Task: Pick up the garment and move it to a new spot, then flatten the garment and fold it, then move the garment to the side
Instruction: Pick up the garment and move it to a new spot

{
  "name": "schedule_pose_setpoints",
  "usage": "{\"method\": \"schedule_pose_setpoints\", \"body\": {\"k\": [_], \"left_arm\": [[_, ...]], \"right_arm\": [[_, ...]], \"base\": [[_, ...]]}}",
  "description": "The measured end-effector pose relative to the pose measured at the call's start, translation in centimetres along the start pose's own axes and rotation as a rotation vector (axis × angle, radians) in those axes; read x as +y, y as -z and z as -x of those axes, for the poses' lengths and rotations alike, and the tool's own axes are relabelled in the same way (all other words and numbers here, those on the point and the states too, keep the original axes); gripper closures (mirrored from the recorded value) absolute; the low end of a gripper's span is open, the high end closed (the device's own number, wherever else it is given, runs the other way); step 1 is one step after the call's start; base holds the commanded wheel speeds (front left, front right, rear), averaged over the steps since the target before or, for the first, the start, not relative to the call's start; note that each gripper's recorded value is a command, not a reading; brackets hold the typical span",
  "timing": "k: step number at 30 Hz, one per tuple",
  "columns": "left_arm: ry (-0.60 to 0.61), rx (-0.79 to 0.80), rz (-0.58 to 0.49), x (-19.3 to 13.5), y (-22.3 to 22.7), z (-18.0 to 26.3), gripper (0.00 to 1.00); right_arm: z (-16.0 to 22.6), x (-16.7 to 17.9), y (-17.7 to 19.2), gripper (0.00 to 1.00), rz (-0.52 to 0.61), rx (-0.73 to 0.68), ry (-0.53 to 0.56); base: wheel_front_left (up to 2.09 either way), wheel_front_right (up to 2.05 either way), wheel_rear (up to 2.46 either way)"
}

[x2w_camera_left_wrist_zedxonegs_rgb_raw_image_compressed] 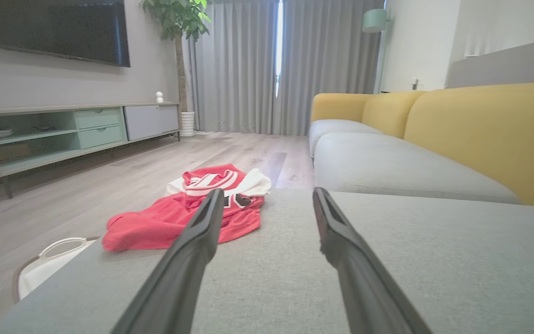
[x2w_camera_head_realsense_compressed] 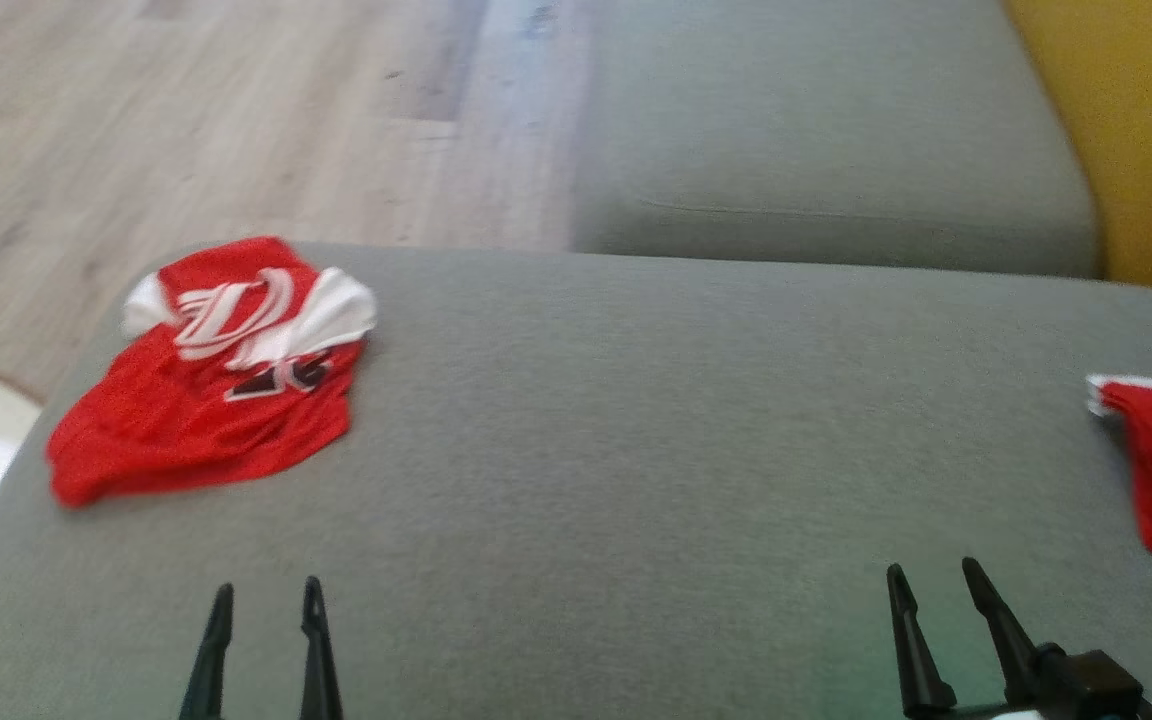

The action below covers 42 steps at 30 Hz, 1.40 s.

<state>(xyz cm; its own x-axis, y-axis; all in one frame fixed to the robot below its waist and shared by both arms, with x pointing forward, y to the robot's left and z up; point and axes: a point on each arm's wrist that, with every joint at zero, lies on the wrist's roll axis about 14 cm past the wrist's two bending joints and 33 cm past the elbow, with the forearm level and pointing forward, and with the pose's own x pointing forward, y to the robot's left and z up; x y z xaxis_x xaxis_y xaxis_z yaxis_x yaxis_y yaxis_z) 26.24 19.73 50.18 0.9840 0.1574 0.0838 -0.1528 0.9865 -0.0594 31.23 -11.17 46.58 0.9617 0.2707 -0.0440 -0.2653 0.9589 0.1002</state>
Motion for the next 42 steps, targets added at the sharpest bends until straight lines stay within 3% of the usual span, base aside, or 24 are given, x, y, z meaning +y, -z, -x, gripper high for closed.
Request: {"method": "schedule_pose_setpoints", "body": {"k": [12,19,22,27,28,32,36,42], "left_arm": [[-0.304,0.006,-0.015,8.0,0.1,4.5,0.0],[-0.372,0.028,-0.037,9.5,0.1,5.3,0.0],[-0.352,-0.022,-0.077,10.3,-1.9,2.3,0.0],[-0.248,-0.191,-0.175,9.9,-7.8,-6.5,0.0],[-0.248,-0.191,-0.175,9.9,-7.8,-6.5,0.0],[-0.163,-0.24,-0.229,9.1,-9.9,-14.2,0.0],[-0.1,-0.124,-0.265,8.6,-7.0,-21.0,0.0],[-0.096,0.231,-0.218,9.3,0.9,-27.9,0.0]], "right_arm": [[-3.6,6.6,0.8,0.0,0.016,0.05,-0.242],[-4.7,7.9,2.4,0.0,0.039,0.103,-0.3],[-5.5,7.5,3.6,0.0,0.063,0.133,-0.307],[-8.8,5.7,4.3,0.0,0.122,0.132,-0.326],[-8.8,5.7,4.3,0.0,0.122,0.132,-0.326],[-11.7,3.7,4.7,0.0,0.168,0.115,-0.328],[-13.1,2.5,6.5,0.0,0.186,0.14,-0.344],[-14.4,1.0,8.1,0.0,0.206,0.149,-0.36]], "base": [[0.0,0.0,0.0],[0.0,0.0,0.0],[0.0,0.0,0.0],[0.0,0.0,0.0],[0.0,0.0,0.0],[0.0,0.0,0.0],[0.0,0.0,0.0],[0.0,0.0,0.0]]}}
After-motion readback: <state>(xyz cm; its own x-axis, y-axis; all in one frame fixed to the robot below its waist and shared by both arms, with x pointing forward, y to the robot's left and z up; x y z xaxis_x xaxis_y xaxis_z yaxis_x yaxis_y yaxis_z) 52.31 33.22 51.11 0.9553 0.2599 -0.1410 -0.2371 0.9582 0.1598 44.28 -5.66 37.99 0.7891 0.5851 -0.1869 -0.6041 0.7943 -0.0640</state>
